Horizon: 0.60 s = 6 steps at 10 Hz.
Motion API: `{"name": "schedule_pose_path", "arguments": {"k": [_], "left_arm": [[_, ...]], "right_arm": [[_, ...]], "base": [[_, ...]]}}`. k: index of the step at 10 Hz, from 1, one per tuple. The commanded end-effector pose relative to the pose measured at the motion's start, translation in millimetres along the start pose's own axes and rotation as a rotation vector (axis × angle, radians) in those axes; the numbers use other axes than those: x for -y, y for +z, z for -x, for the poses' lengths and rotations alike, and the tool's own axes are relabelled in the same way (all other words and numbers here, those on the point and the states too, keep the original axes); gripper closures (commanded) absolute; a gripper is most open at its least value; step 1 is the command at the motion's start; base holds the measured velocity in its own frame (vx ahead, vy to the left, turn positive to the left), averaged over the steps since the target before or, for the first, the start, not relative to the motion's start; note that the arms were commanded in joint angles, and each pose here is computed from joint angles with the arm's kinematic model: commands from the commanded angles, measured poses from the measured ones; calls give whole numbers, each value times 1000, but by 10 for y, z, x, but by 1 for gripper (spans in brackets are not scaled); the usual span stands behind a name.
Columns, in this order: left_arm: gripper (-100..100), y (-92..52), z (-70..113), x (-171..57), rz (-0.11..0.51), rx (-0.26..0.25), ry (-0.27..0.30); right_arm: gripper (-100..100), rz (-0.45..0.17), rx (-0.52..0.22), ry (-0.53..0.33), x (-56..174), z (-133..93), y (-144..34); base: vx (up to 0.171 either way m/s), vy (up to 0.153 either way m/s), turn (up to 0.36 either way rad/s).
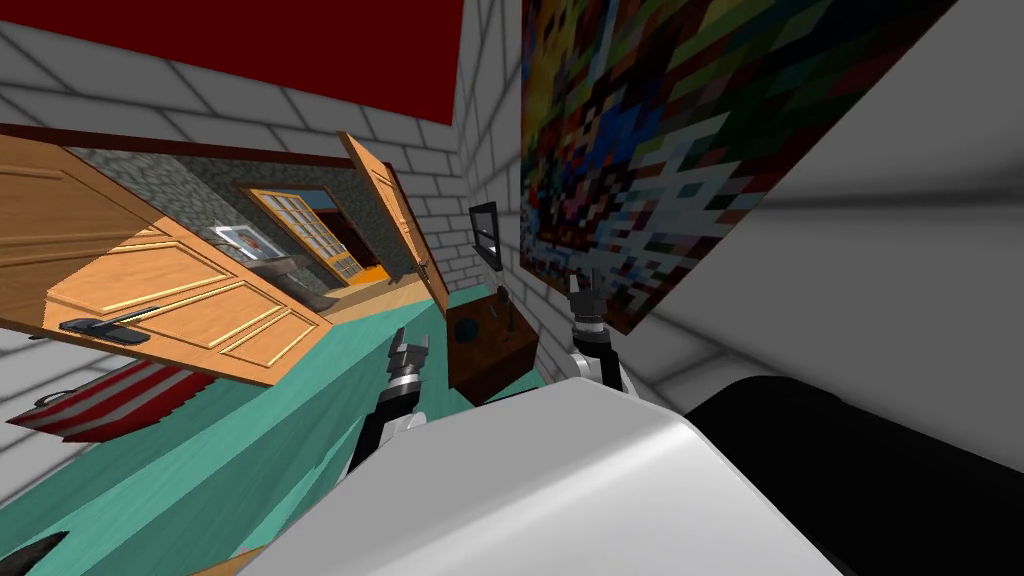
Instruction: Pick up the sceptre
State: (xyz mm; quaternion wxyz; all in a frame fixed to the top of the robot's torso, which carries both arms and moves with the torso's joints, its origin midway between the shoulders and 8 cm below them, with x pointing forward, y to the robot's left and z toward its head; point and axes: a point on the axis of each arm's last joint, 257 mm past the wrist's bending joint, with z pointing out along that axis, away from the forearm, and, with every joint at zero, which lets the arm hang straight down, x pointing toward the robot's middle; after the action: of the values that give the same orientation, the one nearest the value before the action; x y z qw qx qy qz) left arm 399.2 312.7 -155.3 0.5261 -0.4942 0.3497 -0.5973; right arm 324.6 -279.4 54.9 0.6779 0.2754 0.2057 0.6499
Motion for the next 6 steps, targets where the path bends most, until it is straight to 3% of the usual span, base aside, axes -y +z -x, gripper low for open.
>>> {"name": "schedule_pose_path", "arguments": {"k": [1,3,4,5,6], "left_arm": [[-100,12,6,-93,32,4,-18],[-100,-76,144,-520,155,17,-67],[-100,-90,173,-556,162,25,-78],[-100,-150,247,-764,225,34,-105],[-100,-161,263,-788,229,39,-108]], "right_arm": [[0,0,0,0,0,0,0],[0,0,0,0,0,0,0],[0,0,0,0,0,0,0],[0,0,0,0,0,0,0],[0,0,0,0,0,0,0]], "base": [[1,40,-123],[2,45,-291],[-5,49,-163],[-9,28,-304],[-8,27,-106]]}}
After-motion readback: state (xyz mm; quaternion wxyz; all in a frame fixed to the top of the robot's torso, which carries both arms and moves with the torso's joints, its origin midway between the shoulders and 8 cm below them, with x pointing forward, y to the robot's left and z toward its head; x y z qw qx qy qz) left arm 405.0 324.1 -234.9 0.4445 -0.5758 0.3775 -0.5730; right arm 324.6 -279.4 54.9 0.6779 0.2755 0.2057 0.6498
